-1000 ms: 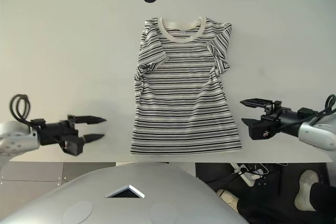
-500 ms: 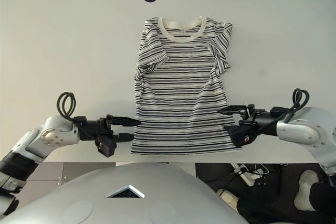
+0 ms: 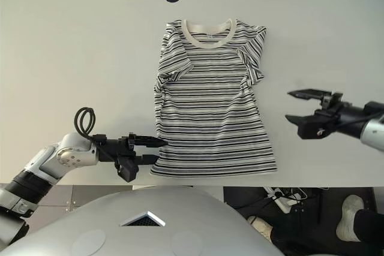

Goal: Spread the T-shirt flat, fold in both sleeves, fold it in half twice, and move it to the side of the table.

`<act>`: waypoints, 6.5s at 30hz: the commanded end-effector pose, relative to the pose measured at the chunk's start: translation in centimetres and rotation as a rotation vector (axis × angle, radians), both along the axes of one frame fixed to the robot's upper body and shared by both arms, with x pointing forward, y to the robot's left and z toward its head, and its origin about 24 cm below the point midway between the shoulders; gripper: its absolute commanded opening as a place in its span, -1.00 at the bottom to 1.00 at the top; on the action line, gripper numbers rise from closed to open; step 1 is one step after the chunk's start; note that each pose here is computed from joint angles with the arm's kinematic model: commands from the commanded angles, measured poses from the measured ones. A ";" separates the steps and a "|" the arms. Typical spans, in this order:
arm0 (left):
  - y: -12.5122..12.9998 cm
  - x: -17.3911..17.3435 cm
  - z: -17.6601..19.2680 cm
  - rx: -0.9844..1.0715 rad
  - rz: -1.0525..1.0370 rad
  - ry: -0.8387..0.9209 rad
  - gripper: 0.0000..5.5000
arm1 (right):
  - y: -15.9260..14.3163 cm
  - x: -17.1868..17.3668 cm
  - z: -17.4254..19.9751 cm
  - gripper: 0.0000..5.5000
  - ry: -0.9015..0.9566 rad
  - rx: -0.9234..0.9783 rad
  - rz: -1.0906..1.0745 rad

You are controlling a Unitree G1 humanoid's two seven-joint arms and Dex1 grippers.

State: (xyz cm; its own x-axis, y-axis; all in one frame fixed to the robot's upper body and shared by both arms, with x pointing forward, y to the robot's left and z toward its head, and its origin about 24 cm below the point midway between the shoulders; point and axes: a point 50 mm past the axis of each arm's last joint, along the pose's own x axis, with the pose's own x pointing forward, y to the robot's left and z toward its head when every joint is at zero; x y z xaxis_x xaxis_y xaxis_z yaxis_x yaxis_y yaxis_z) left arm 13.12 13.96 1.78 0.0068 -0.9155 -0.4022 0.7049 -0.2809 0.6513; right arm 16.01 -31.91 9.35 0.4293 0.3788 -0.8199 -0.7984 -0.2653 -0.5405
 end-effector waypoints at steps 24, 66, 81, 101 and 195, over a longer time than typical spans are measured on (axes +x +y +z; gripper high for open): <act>2.1 -1.5 -1.2 0.201 -0.063 0.106 -0.36 | 4.6 -3.4 -4.4 -0.28 0.191 0.111 0.257; -2.8 16.5 2.2 -0.436 0.720 -0.159 -0.95 | 4.5 11.1 0.1 -0.96 -0.582 0.851 -0.403; -2.3 21.2 1.1 -0.285 0.986 -0.164 -0.95 | 6.6 16.4 -3.9 -0.96 -0.580 0.679 -0.537; -5.4 23.7 3.0 -0.349 1.162 -0.001 0.01 | 6.8 19.9 -2.6 -0.53 -0.522 0.723 -0.780; -13.3 21.9 3.1 0.293 0.371 -0.613 0.87 | 7.0 16.4 0.5 -0.53 -1.099 0.989 -0.751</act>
State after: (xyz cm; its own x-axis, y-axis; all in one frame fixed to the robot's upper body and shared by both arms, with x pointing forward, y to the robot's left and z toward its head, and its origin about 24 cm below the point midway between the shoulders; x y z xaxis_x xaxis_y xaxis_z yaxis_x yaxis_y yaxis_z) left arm 35.30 0.36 5.79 0.6205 -0.6969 -0.3595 0.2822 -0.2293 0.9316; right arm 32.56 -25.10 9.96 0.9204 -0.0152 0.3906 0.2702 0.7467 -0.6077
